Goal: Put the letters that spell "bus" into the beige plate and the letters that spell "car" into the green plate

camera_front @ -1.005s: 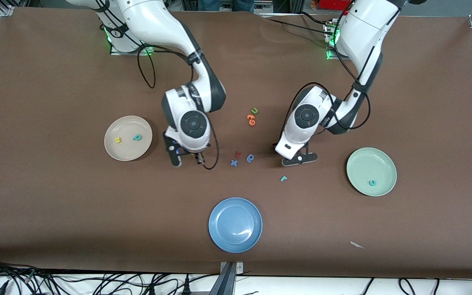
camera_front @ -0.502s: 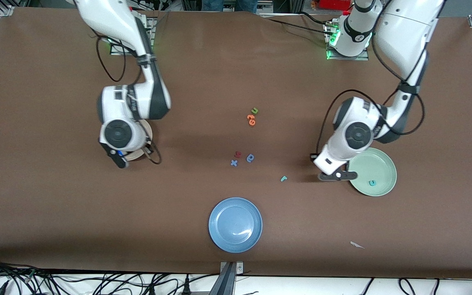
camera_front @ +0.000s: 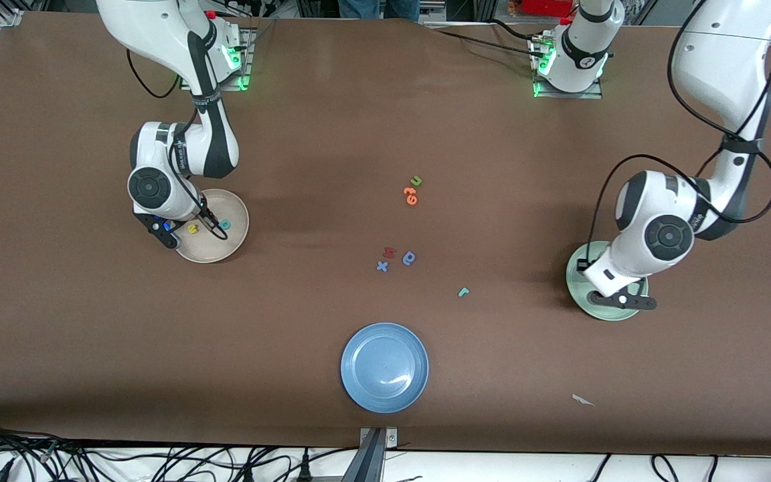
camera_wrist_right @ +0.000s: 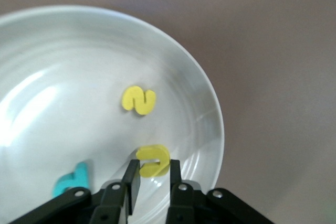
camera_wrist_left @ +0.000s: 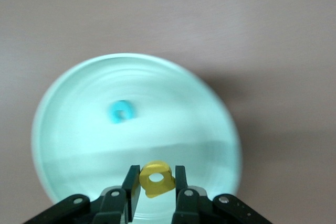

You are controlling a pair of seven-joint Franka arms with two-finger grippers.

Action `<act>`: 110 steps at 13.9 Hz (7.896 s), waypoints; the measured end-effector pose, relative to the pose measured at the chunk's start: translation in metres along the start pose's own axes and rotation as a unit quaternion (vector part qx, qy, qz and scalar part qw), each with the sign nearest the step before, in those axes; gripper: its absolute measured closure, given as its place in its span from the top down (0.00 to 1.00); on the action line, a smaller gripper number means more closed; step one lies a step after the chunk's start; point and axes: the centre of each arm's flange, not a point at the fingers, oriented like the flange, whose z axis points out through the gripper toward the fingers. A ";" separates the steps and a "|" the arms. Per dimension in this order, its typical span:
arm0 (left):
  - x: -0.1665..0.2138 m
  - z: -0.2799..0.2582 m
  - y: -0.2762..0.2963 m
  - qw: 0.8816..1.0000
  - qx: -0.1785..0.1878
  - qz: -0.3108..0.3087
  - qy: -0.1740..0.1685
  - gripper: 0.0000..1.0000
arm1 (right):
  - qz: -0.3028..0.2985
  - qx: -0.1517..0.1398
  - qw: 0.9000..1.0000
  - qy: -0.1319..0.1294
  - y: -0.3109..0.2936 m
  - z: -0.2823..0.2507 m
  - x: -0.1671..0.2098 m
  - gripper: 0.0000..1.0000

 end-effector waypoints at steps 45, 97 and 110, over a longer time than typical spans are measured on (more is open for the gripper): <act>0.069 -0.001 0.298 0.966 -0.098 -0.238 0.023 0.51 | -0.322 0.160 0.931 0.068 0.144 -0.355 0.079 1.00; 0.036 -0.033 -0.020 0.999 -0.035 -0.022 0.017 1.00 | -0.323 0.154 0.932 0.055 0.145 -0.349 0.081 1.00; -0.017 -0.190 -0.057 0.995 -0.071 -0.071 -0.024 1.00 | -0.323 0.154 0.932 0.055 0.145 -0.349 0.081 1.00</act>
